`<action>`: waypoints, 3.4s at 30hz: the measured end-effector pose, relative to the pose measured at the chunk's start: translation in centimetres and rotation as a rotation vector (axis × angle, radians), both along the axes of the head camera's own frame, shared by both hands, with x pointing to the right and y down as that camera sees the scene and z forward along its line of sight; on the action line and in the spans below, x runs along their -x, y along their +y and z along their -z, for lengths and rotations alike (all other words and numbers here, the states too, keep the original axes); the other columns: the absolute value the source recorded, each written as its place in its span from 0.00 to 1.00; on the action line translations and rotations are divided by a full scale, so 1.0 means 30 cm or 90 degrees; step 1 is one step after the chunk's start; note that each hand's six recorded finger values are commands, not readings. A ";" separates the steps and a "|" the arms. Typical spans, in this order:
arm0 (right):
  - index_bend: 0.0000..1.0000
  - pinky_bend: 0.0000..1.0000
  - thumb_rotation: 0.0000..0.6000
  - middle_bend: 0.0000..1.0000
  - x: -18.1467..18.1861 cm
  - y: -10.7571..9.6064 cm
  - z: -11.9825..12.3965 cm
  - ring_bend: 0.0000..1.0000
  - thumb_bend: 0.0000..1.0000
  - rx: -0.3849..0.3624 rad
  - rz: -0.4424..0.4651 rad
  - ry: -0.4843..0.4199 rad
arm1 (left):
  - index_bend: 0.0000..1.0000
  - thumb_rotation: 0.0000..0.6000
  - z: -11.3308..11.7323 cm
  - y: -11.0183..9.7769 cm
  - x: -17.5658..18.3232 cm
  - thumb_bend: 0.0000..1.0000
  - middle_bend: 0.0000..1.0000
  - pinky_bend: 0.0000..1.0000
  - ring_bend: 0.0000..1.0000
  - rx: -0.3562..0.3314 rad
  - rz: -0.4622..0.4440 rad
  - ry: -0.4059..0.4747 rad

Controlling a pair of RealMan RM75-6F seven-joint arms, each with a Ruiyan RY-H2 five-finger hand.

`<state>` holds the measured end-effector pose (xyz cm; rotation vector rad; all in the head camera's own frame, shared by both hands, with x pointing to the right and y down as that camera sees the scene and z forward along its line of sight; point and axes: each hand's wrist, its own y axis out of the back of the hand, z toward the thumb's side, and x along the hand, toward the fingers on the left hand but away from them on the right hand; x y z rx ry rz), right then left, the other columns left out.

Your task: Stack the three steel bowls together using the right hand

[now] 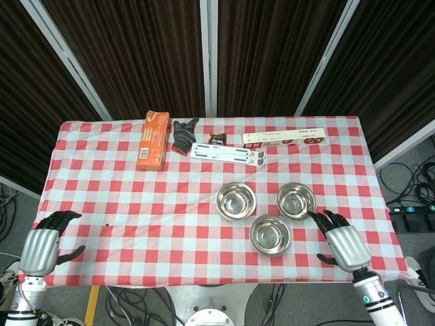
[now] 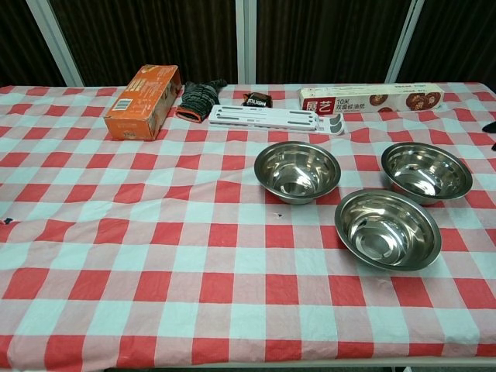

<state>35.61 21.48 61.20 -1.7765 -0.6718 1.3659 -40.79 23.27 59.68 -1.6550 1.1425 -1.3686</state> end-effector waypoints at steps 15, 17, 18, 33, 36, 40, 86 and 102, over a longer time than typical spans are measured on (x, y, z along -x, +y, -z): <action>0.30 0.40 1.00 0.31 0.196 0.071 -0.118 0.28 0.09 0.060 0.148 0.017 | 0.34 1.00 -0.004 0.019 0.066 0.12 0.38 0.34 0.26 0.000 0.030 -0.009; 0.31 0.40 1.00 0.32 0.221 0.065 -0.130 0.28 0.09 0.056 0.164 0.018 | 0.34 1.00 -0.008 0.022 0.072 0.12 0.38 0.34 0.26 0.000 0.033 -0.008; 0.32 0.40 1.00 0.33 0.230 0.062 -0.135 0.28 0.09 0.055 0.171 0.019 | 0.34 1.00 -0.010 0.022 0.073 0.12 0.38 0.34 0.26 0.001 0.033 -0.008; 0.40 0.41 1.00 0.39 0.302 0.040 -0.241 0.30 0.13 0.087 0.204 0.015 | 0.34 1.00 -0.023 0.027 0.110 0.12 0.38 0.34 0.26 -0.002 0.040 -0.023; 0.43 0.41 1.00 0.41 0.320 0.038 -0.256 0.32 0.15 0.091 0.205 0.004 | 0.34 1.00 -0.023 0.027 0.114 0.12 0.38 0.34 0.26 -0.002 0.041 -0.026; 0.47 0.41 1.00 0.44 0.341 0.035 -0.277 0.34 0.19 0.096 0.210 -0.002 | 0.34 1.00 -0.025 0.027 0.116 0.12 0.38 0.34 0.26 -0.001 0.041 -0.027; 0.72 0.62 1.00 0.62 0.378 -0.014 -0.262 0.51 0.44 0.059 0.194 -0.023 | 0.34 1.00 -0.033 0.027 0.124 0.12 0.38 0.34 0.26 0.009 0.051 -0.014; 0.72 0.62 1.00 0.62 0.564 -0.239 -0.191 0.51 0.44 -0.021 0.232 -0.042 | 0.34 1.00 -0.034 0.023 0.144 0.12 0.38 0.34 0.26 0.009 0.063 -0.008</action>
